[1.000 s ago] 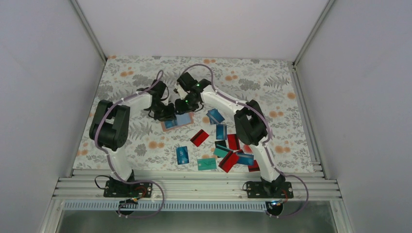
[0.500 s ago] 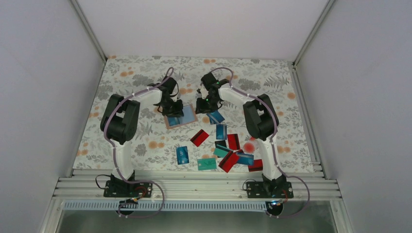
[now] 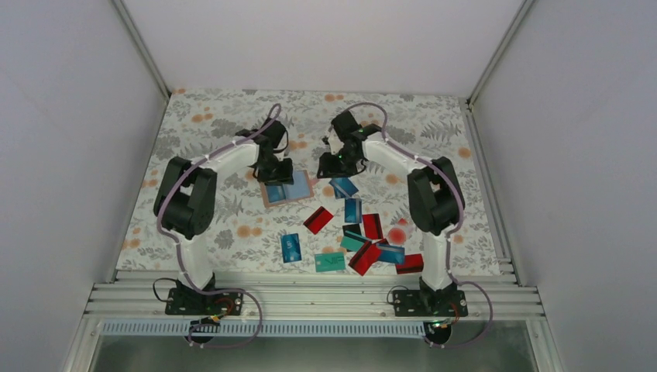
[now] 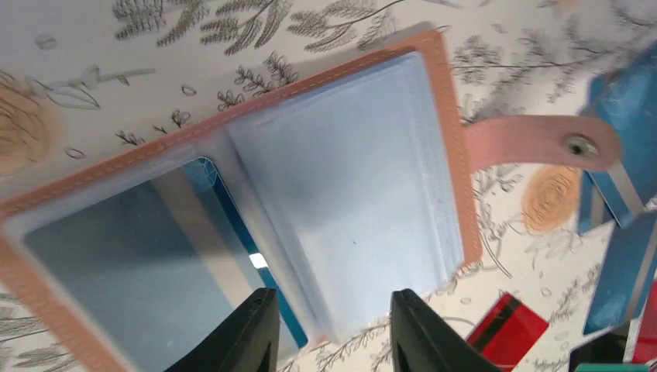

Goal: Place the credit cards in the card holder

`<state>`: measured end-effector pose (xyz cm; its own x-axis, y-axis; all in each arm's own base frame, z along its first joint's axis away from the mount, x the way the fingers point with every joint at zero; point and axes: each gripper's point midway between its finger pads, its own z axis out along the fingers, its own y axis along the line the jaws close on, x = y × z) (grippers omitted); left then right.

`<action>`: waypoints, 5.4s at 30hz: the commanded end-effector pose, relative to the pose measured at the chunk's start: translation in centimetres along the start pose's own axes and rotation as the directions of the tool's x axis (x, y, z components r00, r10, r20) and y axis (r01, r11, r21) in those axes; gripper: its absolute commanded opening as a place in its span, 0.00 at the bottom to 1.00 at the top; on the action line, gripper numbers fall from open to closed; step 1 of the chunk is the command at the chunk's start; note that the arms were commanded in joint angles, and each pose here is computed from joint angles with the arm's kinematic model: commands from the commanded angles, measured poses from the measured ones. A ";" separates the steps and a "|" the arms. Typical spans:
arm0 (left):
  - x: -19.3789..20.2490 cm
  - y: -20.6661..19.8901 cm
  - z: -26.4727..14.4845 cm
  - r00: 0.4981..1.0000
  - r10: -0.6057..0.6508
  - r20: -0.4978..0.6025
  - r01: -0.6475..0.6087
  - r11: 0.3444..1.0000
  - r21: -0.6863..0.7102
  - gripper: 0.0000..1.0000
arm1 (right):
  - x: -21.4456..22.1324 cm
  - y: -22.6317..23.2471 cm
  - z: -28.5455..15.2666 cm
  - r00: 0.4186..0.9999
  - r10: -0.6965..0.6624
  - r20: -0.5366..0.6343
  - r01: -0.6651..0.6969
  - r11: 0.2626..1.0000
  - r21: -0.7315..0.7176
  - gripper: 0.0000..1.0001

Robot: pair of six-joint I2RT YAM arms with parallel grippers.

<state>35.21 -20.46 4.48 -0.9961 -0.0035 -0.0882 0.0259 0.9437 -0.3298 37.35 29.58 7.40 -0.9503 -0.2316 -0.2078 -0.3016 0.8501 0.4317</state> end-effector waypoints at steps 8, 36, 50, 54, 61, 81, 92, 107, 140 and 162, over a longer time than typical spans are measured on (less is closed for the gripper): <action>4.4 -5.8 -4.1 0.956 0.287 0.055 -0.292 0.948 0.129 0.47 | 9.6 -1.8 -5.0 0.968 0.248 -0.028 -0.246 0.968 0.047 0.53; 21.7 -10.7 6.5 0.760 0.613 -0.218 -0.526 0.776 0.348 0.40 | 29.1 1.8 -2.9 0.695 0.692 -0.196 -0.719 0.667 -0.194 0.70; 24.6 -10.0 6.6 0.791 0.554 -0.261 -0.463 0.820 0.337 0.37 | 30.4 1.8 -1.1 0.650 0.733 -0.201 -0.759 0.611 -0.226 0.67; 24.8 -10.0 6.5 0.798 0.539 -0.268 -0.448 0.829 0.334 0.37 | 30.5 1.4 -1.2 0.649 0.738 -0.184 -0.758 0.608 -0.236 0.67; 25.2 -8.8 6.1 0.821 0.476 -0.314 -0.405 0.875 0.266 0.37 | 30.4 0.8 -1.0 0.649 0.741 -0.172 -0.757 0.606 -0.242 0.65; 23.4 -9.2 1.1 0.911 0.351 -0.215 -0.315 0.931 0.184 0.43 | 27.0 1.7 -2.4 0.798 0.600 -0.055 -0.602 0.788 -0.131 0.61; 26.5 -6.5 0.2 0.969 0.107 -0.225 -0.045 0.964 0.263 0.53 | 24.7 2.9 -3.0 0.934 0.357 -0.017 -0.358 0.932 -0.065 0.48; 28.1 -7.3 1.9 0.969 -0.002 -0.245 0.102 0.912 0.397 0.53 | 25.4 0.0 0.4 0.972 0.216 -0.096 -0.214 0.976 0.029 0.40; 26.6 -10.1 3.4 0.978 -0.108 -0.180 0.186 0.843 0.504 0.41 | 30.6 -1.2 1.9 0.947 0.227 -0.227 -0.233 0.972 0.002 0.40; 23.2 -11.6 -0.3 0.999 0.044 0.031 -0.052 0.943 0.328 0.02 | 25.2 1.5 -2.0 0.984 0.168 -0.056 -0.172 0.984 -0.057 0.54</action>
<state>10.92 -32.22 4.94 -0.9989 -0.0361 -0.0310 -0.0057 0.7368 -0.6761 11.24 24.73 2.51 -0.9917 -0.1277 -0.0124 -0.1134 0.8271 0.5506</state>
